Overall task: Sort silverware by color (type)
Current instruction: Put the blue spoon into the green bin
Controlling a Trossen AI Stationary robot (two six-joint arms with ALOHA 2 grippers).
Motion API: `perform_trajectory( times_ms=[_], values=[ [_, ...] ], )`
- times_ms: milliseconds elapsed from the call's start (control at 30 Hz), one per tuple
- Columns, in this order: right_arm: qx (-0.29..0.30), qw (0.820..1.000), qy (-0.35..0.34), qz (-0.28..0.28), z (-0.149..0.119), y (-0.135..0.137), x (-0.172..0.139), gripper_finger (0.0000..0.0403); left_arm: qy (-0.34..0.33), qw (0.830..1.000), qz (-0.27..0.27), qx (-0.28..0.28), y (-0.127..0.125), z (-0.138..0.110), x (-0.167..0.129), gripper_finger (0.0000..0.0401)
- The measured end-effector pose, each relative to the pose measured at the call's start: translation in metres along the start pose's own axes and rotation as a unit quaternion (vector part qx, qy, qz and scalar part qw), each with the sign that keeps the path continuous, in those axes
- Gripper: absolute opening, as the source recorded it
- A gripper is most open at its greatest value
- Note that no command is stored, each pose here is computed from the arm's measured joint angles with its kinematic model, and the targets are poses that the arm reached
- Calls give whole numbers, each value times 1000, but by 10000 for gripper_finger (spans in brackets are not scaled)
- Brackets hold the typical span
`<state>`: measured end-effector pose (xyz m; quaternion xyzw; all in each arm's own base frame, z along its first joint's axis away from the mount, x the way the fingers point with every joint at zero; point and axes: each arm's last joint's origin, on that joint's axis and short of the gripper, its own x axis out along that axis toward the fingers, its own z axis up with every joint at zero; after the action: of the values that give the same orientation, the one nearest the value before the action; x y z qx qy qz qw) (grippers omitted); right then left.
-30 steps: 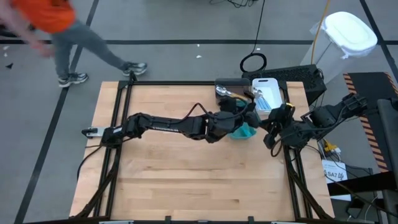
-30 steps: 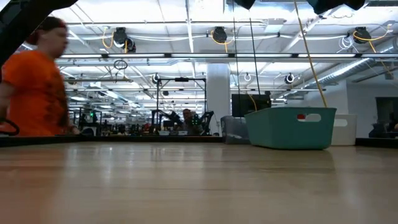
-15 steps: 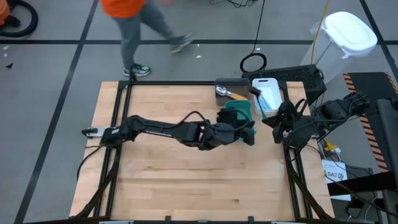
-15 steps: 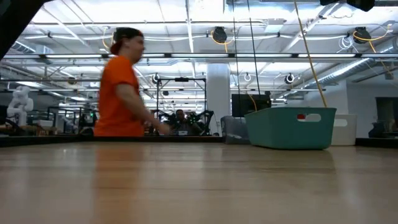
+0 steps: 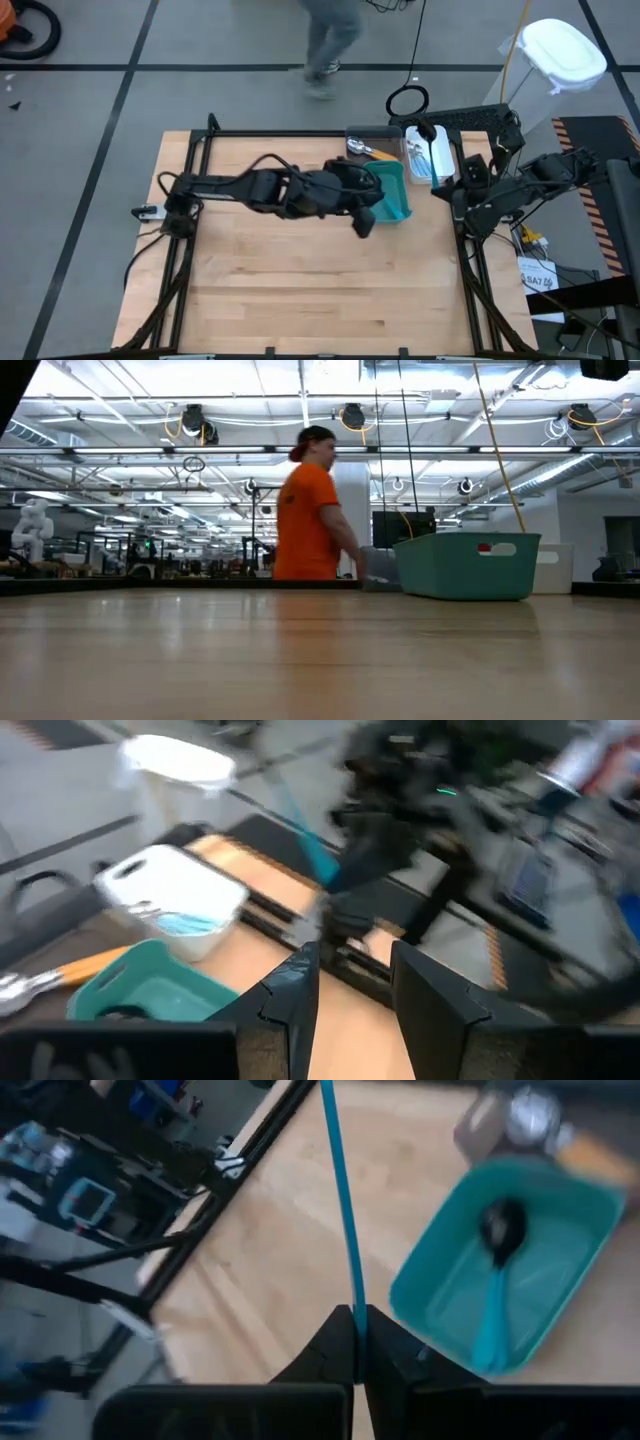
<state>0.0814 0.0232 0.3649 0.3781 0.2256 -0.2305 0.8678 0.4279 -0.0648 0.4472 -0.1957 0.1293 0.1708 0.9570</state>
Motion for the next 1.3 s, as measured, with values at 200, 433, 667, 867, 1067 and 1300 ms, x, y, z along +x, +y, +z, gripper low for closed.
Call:
perform_trajectory(
  times_ms=[200, 433, 667, 867, 1067, 1300],
  values=[
    [96, 993, 64, -4, -6, 4, 5, 0, 42, 995, -76, 54, 9, 14, -19, 124],
    [125, 983, 124, -42, -15, 17, 23, 0, 94, 987, -83, 97, 20, 14, -29, 124],
    [130, 979, 154, -29, -12, 36, 50, 0, 179, 972, -60, 136, 23, -4, -39, 124],
    [111, 977, 177, -36, -2, 35, 67, 0, 248, 951, -47, 180, 22, -20, -50, 124],
    [103, 970, 216, -44, 14, 19, 74, 1, 292, 935, -34, 197, 22, -30, -57, 124],
    [97, 958, 267, -49, 16, -13, 97, 1, 293, 937, -28, 190, 22, -30, -58, 124]
  ],
)
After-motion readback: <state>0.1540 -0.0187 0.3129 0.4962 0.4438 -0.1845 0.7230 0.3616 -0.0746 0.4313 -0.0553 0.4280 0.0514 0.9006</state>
